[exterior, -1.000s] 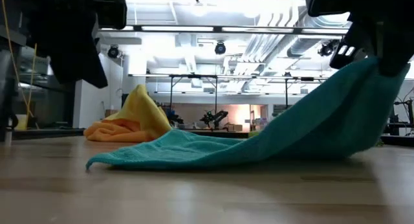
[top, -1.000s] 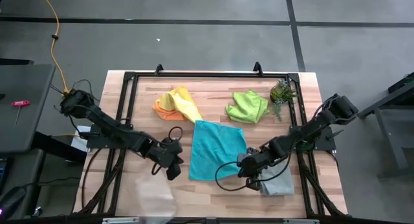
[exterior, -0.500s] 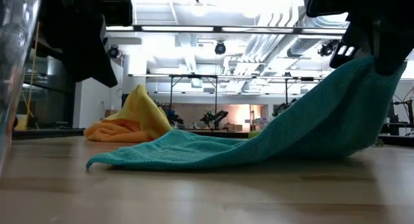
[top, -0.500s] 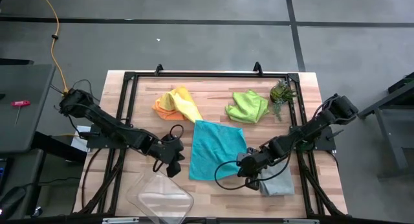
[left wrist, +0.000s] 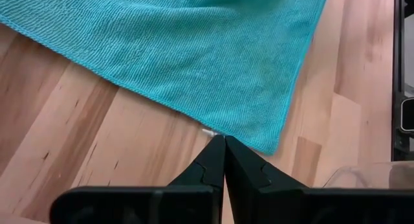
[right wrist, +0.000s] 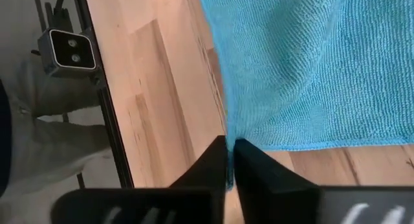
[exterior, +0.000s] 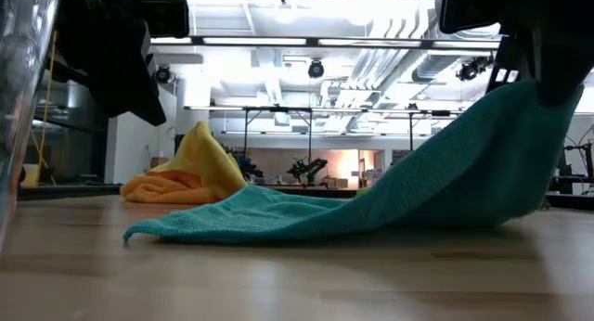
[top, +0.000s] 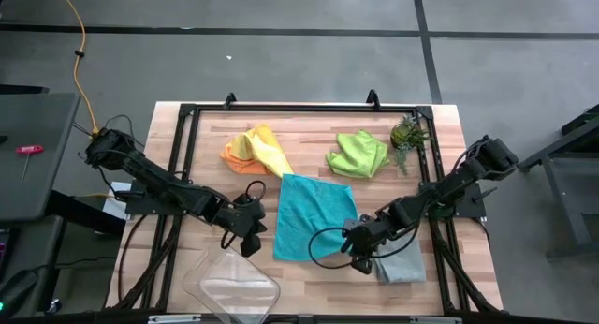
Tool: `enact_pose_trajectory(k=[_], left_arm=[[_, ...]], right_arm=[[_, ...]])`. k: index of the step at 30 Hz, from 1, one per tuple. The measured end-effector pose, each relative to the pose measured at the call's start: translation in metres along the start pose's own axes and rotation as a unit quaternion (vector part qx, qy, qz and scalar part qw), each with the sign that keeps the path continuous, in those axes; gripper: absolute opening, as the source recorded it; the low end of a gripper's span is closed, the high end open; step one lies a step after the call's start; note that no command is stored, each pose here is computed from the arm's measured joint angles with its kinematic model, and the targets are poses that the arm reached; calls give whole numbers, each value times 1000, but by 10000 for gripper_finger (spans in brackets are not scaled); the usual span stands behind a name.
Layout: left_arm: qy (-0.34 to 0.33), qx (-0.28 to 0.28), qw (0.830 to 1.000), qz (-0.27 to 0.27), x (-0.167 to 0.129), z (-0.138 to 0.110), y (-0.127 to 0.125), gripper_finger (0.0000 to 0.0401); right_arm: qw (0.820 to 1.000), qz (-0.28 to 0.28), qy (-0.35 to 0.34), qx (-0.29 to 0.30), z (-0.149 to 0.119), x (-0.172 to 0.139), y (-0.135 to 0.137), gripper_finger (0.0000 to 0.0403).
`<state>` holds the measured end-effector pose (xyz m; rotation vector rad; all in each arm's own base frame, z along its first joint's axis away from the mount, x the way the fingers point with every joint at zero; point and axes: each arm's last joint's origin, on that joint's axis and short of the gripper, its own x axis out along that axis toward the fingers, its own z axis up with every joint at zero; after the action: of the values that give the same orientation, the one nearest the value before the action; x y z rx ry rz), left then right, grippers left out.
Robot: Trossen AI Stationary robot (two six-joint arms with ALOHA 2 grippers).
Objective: Fold microfiber towels
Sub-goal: Fold the blue microfiber cloth
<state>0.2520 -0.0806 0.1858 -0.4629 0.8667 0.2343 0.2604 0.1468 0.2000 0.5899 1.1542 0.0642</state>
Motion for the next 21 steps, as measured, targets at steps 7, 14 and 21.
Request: enact_pose_trajectory(k=[7,14,21], left_arm=[[0,1,1000,0,0,0,0,0],[-10,20,1000,-20,-9,8,2,0],[-54,24,998,-2,-17,33,25,0]], right_arm=[[999,0,0,36,0,0,0,152],[999,-14,1,28,1,-20,-7,215],[976,-173,-108,82,9,-69,-48,209]])
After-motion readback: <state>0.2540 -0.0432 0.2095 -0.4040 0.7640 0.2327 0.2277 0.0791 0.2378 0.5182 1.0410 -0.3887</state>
